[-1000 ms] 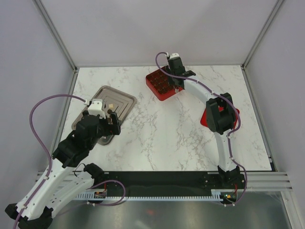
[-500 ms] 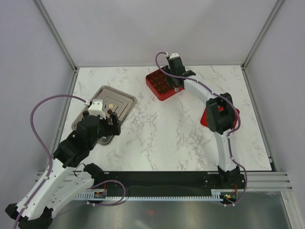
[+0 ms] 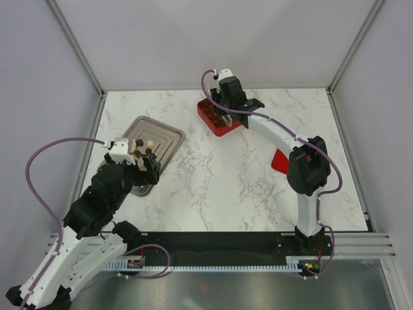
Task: Pack the chocolate
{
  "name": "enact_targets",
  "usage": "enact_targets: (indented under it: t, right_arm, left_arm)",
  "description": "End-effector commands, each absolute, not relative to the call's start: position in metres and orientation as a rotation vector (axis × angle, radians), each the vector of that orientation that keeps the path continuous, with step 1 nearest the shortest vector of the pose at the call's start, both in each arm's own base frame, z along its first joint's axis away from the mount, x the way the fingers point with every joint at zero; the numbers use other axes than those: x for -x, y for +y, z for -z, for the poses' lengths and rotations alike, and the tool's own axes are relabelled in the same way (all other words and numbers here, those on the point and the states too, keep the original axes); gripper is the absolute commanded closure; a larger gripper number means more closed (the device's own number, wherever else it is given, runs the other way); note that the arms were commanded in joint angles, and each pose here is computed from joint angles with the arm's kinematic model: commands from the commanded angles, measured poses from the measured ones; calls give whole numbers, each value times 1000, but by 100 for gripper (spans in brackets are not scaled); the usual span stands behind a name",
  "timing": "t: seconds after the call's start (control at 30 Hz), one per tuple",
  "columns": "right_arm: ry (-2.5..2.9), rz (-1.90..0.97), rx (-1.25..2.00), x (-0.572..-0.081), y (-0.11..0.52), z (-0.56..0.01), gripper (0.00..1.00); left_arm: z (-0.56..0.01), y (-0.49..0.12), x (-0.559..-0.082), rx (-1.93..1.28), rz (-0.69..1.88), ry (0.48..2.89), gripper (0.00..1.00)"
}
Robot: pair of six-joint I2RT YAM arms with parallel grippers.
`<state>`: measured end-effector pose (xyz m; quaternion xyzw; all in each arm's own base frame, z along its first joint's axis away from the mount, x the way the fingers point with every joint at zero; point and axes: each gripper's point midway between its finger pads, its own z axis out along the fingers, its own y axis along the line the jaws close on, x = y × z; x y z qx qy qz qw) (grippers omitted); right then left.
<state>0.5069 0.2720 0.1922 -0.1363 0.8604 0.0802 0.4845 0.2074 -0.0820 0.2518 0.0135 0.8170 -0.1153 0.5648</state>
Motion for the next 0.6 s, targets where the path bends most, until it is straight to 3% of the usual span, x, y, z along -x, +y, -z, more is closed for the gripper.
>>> enact_targets:
  t: [0.0,0.2,0.57]
  right_arm:
    - [2028,-315,464,-469,335,-205,54]
    - [2006,-418,666,-426,407,-180,53]
    - [2039,-508,889,-388,459,-123,52]
  left_arm:
    - [-272,-80,-209,-40,287,1822,0]
    - [-282,-76,-202,-23,319,1759,0]
    - [-283,-73,-203,-4,309,1755,0]
